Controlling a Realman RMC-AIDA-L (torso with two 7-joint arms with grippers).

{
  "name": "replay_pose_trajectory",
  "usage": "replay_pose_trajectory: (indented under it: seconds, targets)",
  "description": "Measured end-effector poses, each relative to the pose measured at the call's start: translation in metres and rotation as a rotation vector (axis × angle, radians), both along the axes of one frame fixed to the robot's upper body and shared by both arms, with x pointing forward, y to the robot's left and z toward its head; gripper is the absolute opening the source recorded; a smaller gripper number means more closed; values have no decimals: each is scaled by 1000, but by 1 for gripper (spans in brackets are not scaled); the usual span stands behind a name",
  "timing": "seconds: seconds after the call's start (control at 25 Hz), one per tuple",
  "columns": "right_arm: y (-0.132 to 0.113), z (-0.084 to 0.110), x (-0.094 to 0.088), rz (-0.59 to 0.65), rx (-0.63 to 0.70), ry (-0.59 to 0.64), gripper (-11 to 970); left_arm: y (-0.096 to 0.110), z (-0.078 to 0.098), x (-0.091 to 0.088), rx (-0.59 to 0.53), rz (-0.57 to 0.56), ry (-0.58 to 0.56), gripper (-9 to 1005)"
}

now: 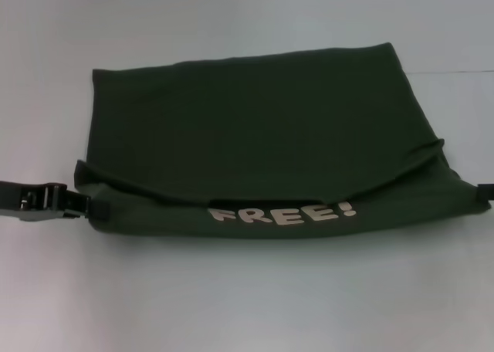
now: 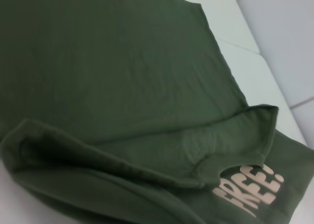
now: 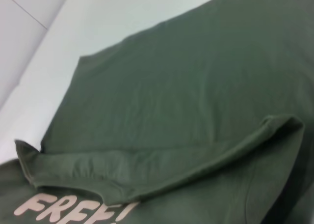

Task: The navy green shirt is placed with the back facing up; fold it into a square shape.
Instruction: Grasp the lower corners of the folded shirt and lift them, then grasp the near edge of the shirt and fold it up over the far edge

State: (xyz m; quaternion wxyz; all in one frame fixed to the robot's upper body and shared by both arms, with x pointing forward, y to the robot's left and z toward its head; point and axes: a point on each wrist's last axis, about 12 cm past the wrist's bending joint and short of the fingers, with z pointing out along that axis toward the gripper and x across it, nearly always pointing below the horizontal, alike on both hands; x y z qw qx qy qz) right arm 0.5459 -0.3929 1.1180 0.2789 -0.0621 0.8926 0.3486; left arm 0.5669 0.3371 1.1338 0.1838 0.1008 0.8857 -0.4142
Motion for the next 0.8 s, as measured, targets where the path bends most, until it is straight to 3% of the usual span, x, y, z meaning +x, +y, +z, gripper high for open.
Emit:
replay_pose_trajectory:
  seconds: [0.24,0.44,0.6,0.8]
  targets:
    - [-14,-3,-24,-24,70,-26,24,2,6,-7,-33,-43,25,49]
    - [-17,1,-24,-49,97,-73,24,9,16,1,-92,31,-34,49]
    - [-19,12,-9,-99,119,-157,24,14,24,15,-132,149,-114,49]
    - [-7,25,30,-157,95,-246,23,9,23,38,-161,281,-210,48]
